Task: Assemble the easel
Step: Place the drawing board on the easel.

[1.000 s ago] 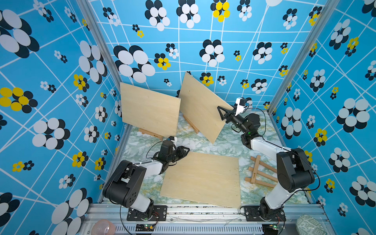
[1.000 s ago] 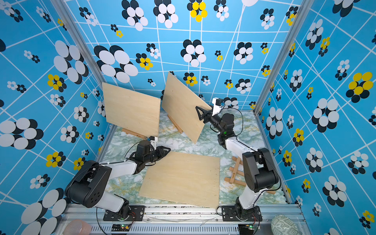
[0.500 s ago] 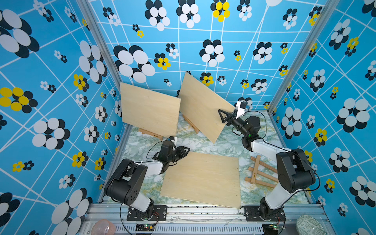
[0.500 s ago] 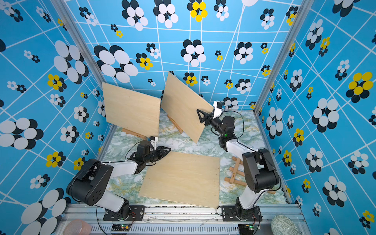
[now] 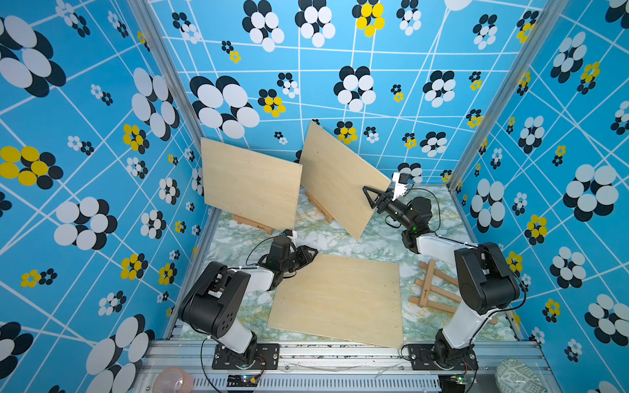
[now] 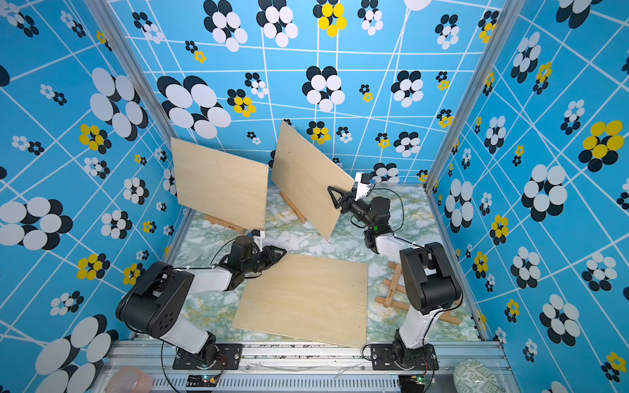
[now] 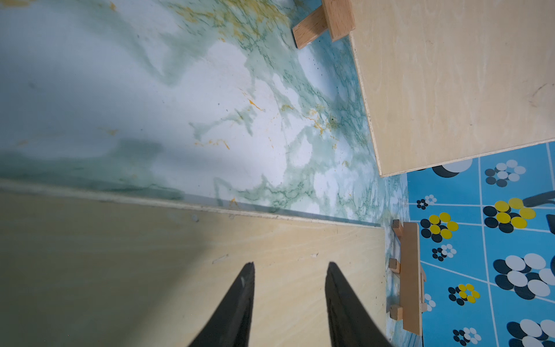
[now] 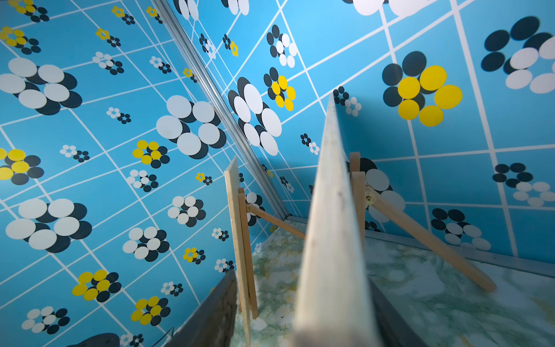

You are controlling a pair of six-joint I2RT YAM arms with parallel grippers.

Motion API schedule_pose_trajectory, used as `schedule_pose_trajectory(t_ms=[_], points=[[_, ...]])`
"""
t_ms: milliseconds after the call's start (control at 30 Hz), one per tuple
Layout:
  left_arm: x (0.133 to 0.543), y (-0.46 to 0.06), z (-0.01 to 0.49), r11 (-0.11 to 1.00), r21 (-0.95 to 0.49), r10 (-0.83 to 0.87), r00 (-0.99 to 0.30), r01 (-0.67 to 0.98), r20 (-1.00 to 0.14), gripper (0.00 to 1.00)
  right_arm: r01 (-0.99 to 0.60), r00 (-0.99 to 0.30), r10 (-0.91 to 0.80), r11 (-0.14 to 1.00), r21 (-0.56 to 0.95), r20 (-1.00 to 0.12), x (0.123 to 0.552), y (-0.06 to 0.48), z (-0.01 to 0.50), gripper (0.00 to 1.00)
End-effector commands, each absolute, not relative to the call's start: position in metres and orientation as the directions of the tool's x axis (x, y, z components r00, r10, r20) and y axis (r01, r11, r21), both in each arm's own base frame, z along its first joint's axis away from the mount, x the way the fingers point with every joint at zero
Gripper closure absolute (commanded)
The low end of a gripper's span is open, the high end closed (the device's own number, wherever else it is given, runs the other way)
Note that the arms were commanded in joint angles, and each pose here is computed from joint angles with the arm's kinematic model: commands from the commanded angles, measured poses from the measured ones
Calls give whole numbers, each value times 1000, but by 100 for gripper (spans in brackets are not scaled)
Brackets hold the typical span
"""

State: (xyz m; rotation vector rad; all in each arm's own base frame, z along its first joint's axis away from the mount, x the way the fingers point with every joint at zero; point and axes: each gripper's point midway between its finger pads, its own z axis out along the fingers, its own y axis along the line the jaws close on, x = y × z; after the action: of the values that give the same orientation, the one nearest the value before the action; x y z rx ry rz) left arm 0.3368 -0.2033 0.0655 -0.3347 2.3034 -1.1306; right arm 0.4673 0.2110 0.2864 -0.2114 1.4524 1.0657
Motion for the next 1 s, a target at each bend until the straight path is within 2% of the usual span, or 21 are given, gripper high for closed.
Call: schedule_pose_trajectory(t_ms=[0, 67, 167, 467, 967], points=[[335, -201, 61, 609, -793, -447, -823, 7, -351, 58, -728, -228, 482, 492, 477, -846, 465, 215, 297, 47], [335, -201, 61, 613, -790, -443, -824, 8, -352, 58, -736, -235, 488, 476, 482, -841, 466, 217, 300, 53], [334, -200, 60, 620, -784, -439, -825, 8, -356, 58, -744, -234, 490, 466, 479, -840, 466, 218, 304, 57], [334, -200, 55, 618, -786, -444, -825, -1, -349, 59, -740, -244, 515, 449, 501, -822, 464, 216, 308, 60], [331, -199, 48, 622, -783, -443, -828, -8, -344, 59, -695, -303, 576, 412, 589, -760, 474, 214, 308, 70]])
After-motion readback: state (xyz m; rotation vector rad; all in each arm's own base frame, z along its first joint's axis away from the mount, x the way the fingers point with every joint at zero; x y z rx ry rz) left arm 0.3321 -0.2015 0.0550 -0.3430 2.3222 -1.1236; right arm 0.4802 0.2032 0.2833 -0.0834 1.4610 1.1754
